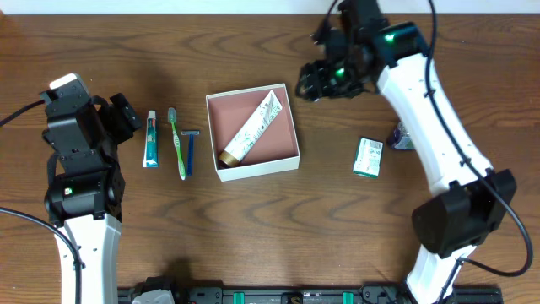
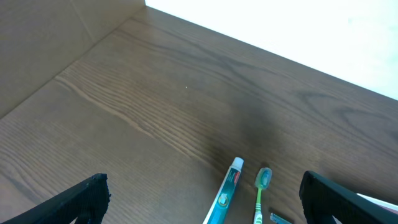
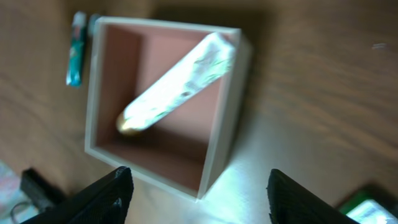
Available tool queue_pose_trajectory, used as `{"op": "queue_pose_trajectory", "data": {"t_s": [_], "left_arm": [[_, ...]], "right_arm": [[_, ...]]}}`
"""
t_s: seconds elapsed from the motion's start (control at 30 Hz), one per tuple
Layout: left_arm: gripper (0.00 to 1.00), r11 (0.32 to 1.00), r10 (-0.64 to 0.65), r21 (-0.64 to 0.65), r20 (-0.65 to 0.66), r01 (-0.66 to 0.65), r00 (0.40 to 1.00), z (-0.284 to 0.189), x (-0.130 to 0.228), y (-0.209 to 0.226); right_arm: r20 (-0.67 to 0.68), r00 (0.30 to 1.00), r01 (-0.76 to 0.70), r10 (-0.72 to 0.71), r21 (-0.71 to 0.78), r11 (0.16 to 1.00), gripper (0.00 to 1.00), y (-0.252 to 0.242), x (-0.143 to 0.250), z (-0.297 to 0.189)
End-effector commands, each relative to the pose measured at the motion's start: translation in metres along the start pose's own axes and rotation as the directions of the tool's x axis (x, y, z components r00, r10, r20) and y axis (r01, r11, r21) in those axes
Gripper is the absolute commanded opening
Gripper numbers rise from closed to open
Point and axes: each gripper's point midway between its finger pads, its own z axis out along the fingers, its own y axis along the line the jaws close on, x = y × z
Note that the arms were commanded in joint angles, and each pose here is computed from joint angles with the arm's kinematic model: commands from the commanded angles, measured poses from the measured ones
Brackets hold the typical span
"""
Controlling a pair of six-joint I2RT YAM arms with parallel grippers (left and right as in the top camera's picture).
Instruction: Pack container
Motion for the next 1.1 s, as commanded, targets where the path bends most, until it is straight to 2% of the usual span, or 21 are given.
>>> {"op": "queue_pose_trajectory", "data": {"t_s": [0.0,0.07,0.17,0.3,0.43,0.53,0.73,0.83,0.9,0.97,1.07], "left_arm": [[0.98,1.0,0.009,0.01,0.02,-0.009,1.0,-0.004,-0.01,-0.001],[0.98,1.0,0.009,0.01,0.02,-0.009,1.0,-0.004,-0.01,-0.001],[0.98,1.0,0.01,0.01,0.02,-0.01,1.0,-0.004,-0.01,-0.001],[0.98,1.0,0.009,0.01,0.02,-0.01,1.0,-0.004,-0.01,-0.001],[0.98,1.0,0.01,0.01,0.02,-0.01,1.0,-0.004,-0.01,-0.001],[0.98,1.0,0.009,0.01,0.02,-0.009,1.0,-0.004,-0.01,-0.001],[0.98,1.0,0.009,0.01,0.02,-0.009,1.0,-0.004,-0.01,-0.001],[0.98,1.0,0.01,0.01,0.02,-0.01,1.0,-0.004,-0.01,-0.001],[0.98,1.0,0.009,0.01,0.02,-0.009,1.0,-0.004,-0.01,-0.001],[0.98,1.0,0.009,0.01,0.02,-0.009,1.0,-0.004,-0.01,-0.001],[0.98,1.0,0.009,0.01,0.02,-0.009,1.0,-0.004,-0.01,-0.001]], "right_arm": [[-0.035,0.999,0.008,-0.006,0.058,0.998,0.7,0.026,0.013,0.018],[0.009,0.999,-0.033,0.032,0.183,0.983,0.72,0.02,0.009,0.024],[0.092,0.995,-0.072,0.048,0.28,0.957,0.73,0.017,-0.001,0.027],[0.164,0.979,-0.175,0.119,0.389,0.905,0.66,-0.004,-0.008,0.031],[0.127,0.98,-0.193,0.154,0.398,0.897,0.61,-0.021,-0.007,0.053],[0.074,0.982,-0.191,0.176,0.341,0.92,0.52,-0.019,-0.005,0.078],[0.022,0.982,-0.185,0.189,0.336,0.923,0.49,-0.027,0.0,0.115],[0.005,0.977,-0.2,0.212,0.357,0.912,0.44,-0.037,0.004,0.129],[0.003,0.97,-0.225,0.241,0.368,0.902,0.4,-0.045,0.006,0.135],[0.013,0.958,-0.267,0.288,0.412,0.871,0.27,-0.061,0.009,0.135],[0.033,0.93,-0.338,0.367,0.471,0.815,0.14,-0.083,0.016,0.127]]}}
